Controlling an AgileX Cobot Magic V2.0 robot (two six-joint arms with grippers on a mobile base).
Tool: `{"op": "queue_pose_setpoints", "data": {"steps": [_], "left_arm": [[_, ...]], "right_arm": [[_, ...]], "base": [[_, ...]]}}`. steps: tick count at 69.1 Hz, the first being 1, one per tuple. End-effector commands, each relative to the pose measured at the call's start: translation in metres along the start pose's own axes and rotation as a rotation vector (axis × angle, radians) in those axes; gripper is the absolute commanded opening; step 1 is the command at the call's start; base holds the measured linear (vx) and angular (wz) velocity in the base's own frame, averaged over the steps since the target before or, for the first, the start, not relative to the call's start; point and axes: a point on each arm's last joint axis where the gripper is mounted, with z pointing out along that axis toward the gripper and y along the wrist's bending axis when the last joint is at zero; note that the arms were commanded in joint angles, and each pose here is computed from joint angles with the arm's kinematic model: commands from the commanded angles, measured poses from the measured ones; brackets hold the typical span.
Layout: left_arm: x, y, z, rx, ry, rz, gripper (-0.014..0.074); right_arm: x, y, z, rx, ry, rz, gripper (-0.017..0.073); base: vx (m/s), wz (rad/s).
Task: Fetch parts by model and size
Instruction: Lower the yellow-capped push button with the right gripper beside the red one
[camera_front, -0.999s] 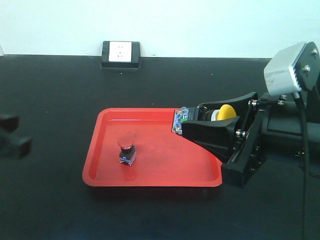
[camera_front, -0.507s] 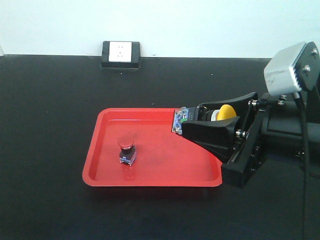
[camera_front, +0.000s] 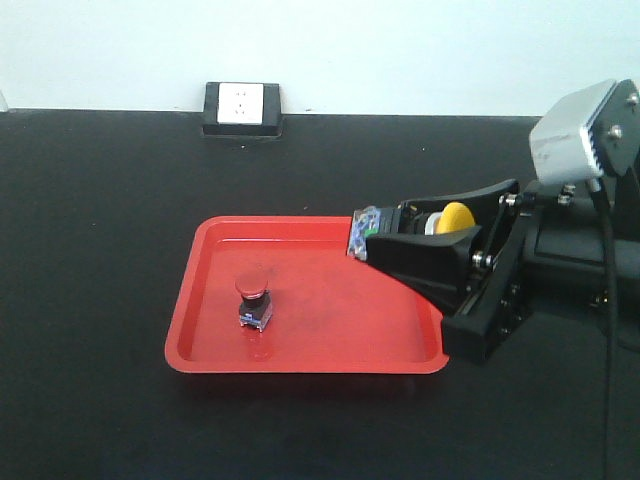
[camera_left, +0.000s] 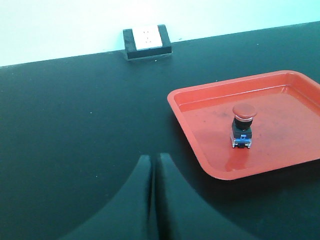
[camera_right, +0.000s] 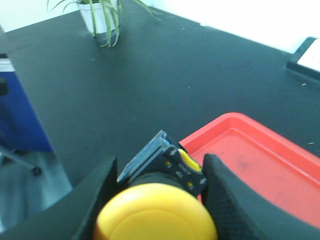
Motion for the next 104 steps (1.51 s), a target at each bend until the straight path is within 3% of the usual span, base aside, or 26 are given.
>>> {"op": "queue_pose_setpoints", "data": {"steps": [1,12,23,45,66,90,104], "left_arm": [[-0.014,0.000,-0.002,0.005,-0.087,-0.003,-0.0007],[-0.014,0.000,-0.002,0.005,-0.089,-0.003,-0.0007],[-0.014,0.000,-0.002,0.005,-0.089,-0.003,-0.0007],[-0.014,0.000,-0.002,0.005,-0.089,-0.003,-0.0007],[-0.014,0.000,-0.002,0.005,-0.089,-0.003,-0.0007],[-0.013,0.000,-0.002,0.005,-0.083,-0.003,-0.0007],[-0.013,0.000,-0.002,0.004,-0.079,-0.003,-0.0007]], "right_arm": [[-0.015,-0.007,-0.003,0.077,-0.092,0.060,-0.0005],[-0.012,-0.021,0.011,0.152,-0.092,0.162,-0.0005],[-0.004,-0.032,0.034,0.144,-0.015,0.213,-0.0005],[-0.025,-0.055,0.074,0.164,0.130,0.199,-0.0005],[-0.037,-0.087,0.093,0.332,0.545,0.135,-0.0005],[-0.036,-0.110,0.140,0.274,0.819,0.183,-0.0004],[-0.024,-0.124,0.172,0.220,0.868,0.140,-0.0004]], "base": [[0.00,0.00],[0.00,0.00],[0.00,0.00],[0.00,0.00],[0.00,0.00],[0.00,0.00],[0.00,0.00]]}}
